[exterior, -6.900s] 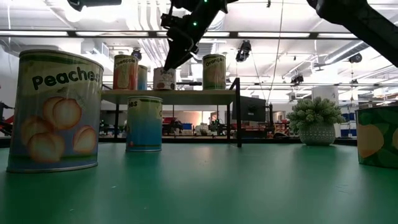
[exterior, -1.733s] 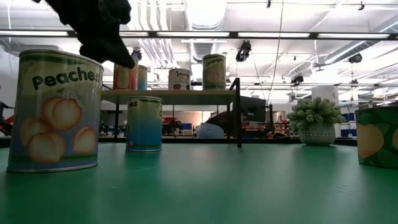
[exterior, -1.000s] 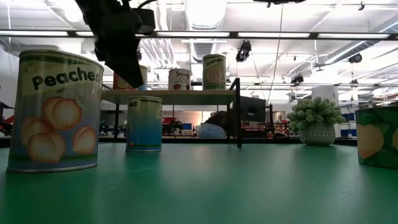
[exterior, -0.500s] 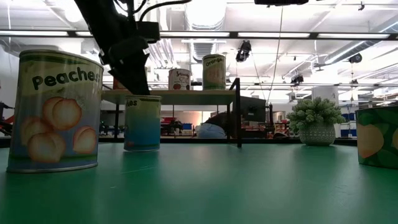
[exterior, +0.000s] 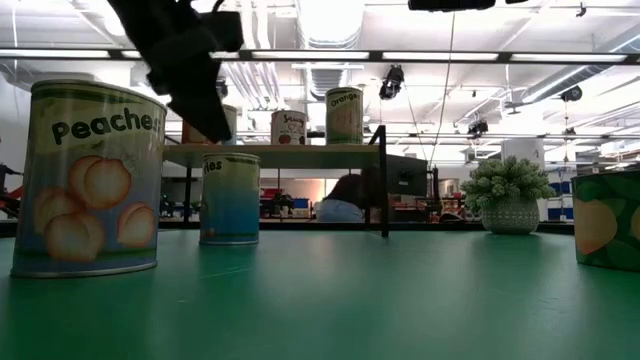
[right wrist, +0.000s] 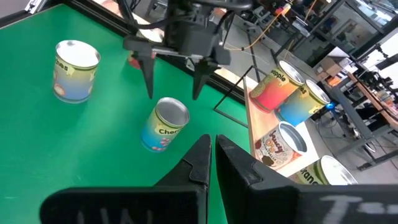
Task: Pick and place cans onto a shelf
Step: Put the canned cherries on the shelf
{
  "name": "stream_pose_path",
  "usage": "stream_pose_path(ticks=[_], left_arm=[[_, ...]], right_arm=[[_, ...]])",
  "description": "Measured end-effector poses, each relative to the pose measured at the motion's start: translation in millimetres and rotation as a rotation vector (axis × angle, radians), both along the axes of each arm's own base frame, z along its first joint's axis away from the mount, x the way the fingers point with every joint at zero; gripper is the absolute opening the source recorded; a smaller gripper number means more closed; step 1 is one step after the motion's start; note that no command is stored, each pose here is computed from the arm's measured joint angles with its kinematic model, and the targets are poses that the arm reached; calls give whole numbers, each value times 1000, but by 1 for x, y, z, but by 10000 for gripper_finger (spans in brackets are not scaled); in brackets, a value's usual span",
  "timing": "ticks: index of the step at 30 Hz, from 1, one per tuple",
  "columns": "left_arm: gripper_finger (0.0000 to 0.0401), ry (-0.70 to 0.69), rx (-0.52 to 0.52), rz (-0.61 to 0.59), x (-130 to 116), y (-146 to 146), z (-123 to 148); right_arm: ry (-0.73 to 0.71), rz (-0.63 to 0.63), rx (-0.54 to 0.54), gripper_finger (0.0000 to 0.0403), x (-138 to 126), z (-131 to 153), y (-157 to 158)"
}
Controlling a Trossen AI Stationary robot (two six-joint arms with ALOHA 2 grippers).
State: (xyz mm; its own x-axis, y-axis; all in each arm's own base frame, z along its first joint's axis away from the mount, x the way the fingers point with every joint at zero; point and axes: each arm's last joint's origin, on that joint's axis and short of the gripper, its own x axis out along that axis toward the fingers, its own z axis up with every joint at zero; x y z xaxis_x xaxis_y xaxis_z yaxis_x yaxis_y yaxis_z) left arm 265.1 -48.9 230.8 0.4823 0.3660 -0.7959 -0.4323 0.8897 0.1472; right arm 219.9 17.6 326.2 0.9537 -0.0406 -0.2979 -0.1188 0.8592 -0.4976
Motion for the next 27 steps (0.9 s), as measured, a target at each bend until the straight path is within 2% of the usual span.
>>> stream_pose_path(ticks=[4,8,18,27], left_arm=[[389,-29,10,-18,-2,-4,-16],[389,-27,52,28,-7,-2,-25],[385,-111,26,39,-7,-2,-47],[321,-157,56,69,-6,-1,-49]], right_arm=[[1,0,0,13,0,0,0],[1,0,0,13,0,0,0],[1,-7,-2,13,0,0,-2],[1,-52,14,13,1,0,-10]])
